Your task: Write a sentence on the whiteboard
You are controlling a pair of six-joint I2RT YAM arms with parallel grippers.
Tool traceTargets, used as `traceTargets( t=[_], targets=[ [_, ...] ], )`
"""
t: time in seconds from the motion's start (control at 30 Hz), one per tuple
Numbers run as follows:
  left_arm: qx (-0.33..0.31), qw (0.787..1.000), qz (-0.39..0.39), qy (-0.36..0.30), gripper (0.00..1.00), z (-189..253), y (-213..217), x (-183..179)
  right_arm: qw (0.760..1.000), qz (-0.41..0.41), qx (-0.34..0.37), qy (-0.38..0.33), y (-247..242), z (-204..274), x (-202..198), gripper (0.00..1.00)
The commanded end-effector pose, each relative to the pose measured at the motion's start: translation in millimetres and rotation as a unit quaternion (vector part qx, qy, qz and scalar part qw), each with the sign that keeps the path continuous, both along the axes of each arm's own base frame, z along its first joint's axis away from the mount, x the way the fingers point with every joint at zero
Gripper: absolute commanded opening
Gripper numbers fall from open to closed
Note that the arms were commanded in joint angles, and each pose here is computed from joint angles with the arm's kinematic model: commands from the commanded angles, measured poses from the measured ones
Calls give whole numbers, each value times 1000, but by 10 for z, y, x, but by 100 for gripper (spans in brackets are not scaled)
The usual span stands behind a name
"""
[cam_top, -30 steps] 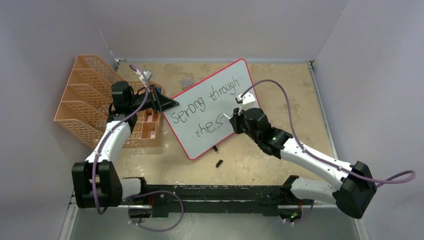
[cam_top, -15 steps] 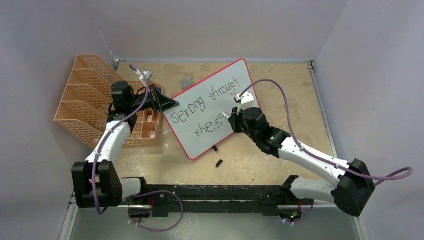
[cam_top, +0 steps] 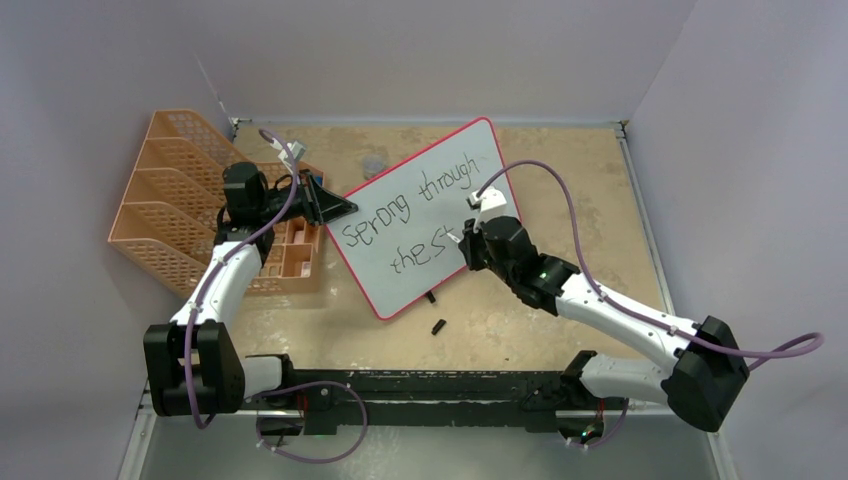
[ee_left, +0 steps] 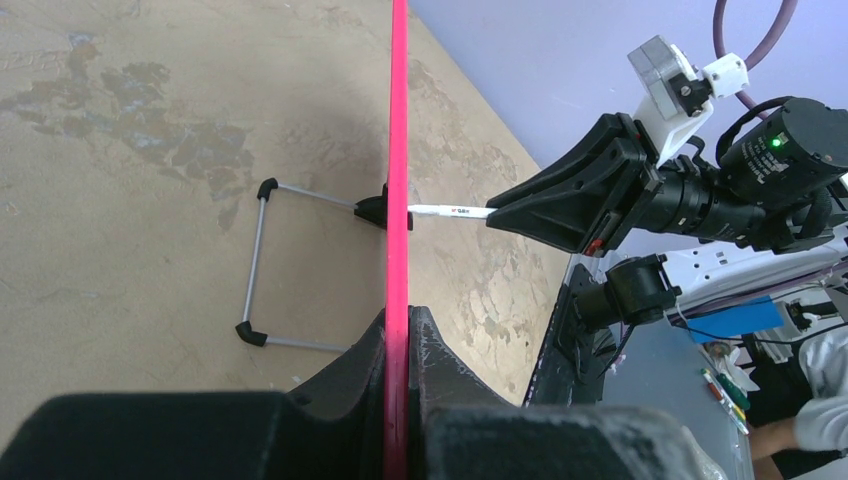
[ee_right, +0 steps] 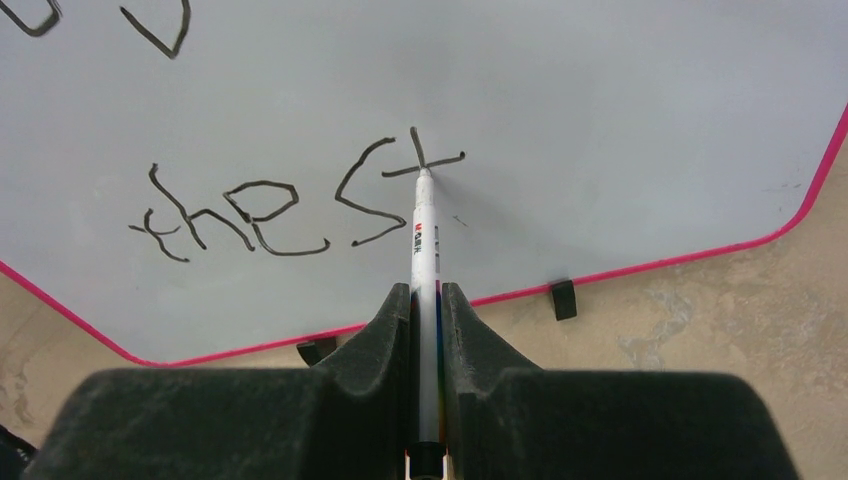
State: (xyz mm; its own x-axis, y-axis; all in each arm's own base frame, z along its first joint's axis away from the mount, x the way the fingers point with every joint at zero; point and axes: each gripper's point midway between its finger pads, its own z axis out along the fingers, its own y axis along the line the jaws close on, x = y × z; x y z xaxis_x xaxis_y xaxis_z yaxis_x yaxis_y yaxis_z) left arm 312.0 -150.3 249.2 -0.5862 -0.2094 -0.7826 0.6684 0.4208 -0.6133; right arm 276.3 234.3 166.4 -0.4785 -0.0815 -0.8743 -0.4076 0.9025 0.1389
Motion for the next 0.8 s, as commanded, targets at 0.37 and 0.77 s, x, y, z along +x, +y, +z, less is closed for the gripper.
traceTargets(
  t=[0.37, 0.77],
  targets=[
    [2, 999, -11, -30, 0, 83, 9, 11, 999, -6, -10, 53, 18, -108, -59, 0],
    [3, 999, -11, -31, 0, 81, 12, 11, 997, -40, -27, 53, -88, -129, -3, 0]
  ],
)
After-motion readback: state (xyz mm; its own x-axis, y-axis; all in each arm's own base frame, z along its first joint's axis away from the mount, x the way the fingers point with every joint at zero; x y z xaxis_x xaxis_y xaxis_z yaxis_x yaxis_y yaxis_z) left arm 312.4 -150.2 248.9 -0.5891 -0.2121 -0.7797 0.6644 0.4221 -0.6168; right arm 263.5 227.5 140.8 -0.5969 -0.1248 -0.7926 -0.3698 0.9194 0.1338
